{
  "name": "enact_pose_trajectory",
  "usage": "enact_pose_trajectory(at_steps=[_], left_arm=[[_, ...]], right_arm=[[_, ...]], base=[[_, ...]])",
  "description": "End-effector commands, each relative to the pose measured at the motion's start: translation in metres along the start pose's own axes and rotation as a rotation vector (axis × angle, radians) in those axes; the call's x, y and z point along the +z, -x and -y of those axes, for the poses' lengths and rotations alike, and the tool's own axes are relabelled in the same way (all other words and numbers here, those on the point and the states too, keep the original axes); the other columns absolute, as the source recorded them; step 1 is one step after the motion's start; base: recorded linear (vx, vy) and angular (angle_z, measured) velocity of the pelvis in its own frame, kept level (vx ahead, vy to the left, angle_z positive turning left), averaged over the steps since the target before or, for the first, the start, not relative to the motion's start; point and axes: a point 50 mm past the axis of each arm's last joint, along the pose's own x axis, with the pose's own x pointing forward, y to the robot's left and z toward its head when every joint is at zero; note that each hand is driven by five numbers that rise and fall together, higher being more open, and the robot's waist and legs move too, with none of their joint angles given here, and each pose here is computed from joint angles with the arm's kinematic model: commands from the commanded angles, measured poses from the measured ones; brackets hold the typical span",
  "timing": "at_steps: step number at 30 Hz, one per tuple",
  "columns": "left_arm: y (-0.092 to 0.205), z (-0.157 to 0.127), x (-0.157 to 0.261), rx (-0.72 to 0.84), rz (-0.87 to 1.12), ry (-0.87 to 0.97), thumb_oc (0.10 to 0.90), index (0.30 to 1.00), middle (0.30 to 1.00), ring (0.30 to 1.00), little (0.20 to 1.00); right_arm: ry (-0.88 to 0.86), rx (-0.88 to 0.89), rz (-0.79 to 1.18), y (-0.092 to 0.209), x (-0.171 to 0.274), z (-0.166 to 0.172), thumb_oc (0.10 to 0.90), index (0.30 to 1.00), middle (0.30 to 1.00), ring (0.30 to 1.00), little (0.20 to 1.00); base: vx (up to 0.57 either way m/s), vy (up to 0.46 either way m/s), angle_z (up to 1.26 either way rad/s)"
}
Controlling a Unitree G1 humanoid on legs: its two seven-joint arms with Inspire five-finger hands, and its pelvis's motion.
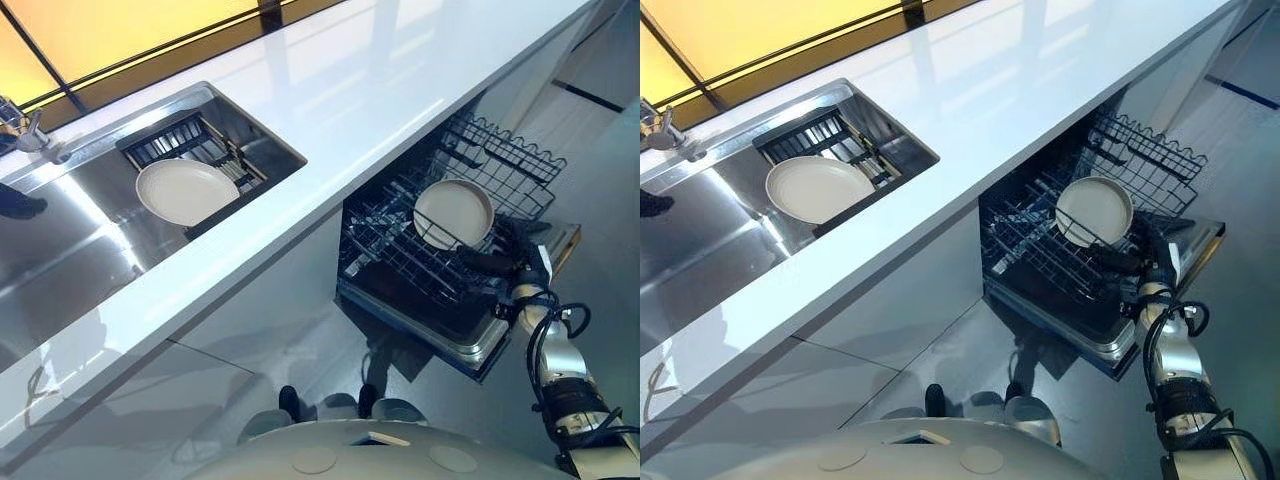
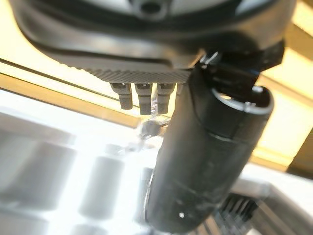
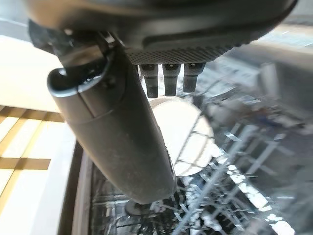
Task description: Pick up plates and place into dishwasher.
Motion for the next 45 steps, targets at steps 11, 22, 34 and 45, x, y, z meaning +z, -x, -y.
enact_pose_trajectory(at_steps=[11,22,34,45], left_arm=[[0.0,-0.035,0.023,0.336,0.101,0.259,0.8,0.9,0.9,0.9,0.9],[-0.004,-0.016,0.007,0.296,0.017,0.407,0.8,0.9,0.9,0.9,0.9],[-0.008,0.0,0.011,0.216,0.025,0.5,0.8,0.9,0.9,0.9,0.9],[-0.012,0.008,0.014,0.103,0.031,0.595,0.8,0.9,0.9,0.9,0.9]], right_arm=[[0.036,0.006,0.126,0.004,0.013,0.006,0.8,0.9,0.9,0.9,0.9],[0.084,0.029,0.092,0.012,-0.002,0.004,0.8,0.9,0.9,0.9,0.9],[0.121,0.059,0.078,0.017,-0.011,-0.005,0.8,0.9,0.9,0.9,0.9],[0.133,0.083,0.076,0.018,-0.012,-0.013,0.8,0.9,0.9,0.9,0.9]], base=[[0.07,0.074,-0.14],[0.07,0.077,-0.14],[0.05,0.043,-0.08],[0.01,0.006,-0.02]])
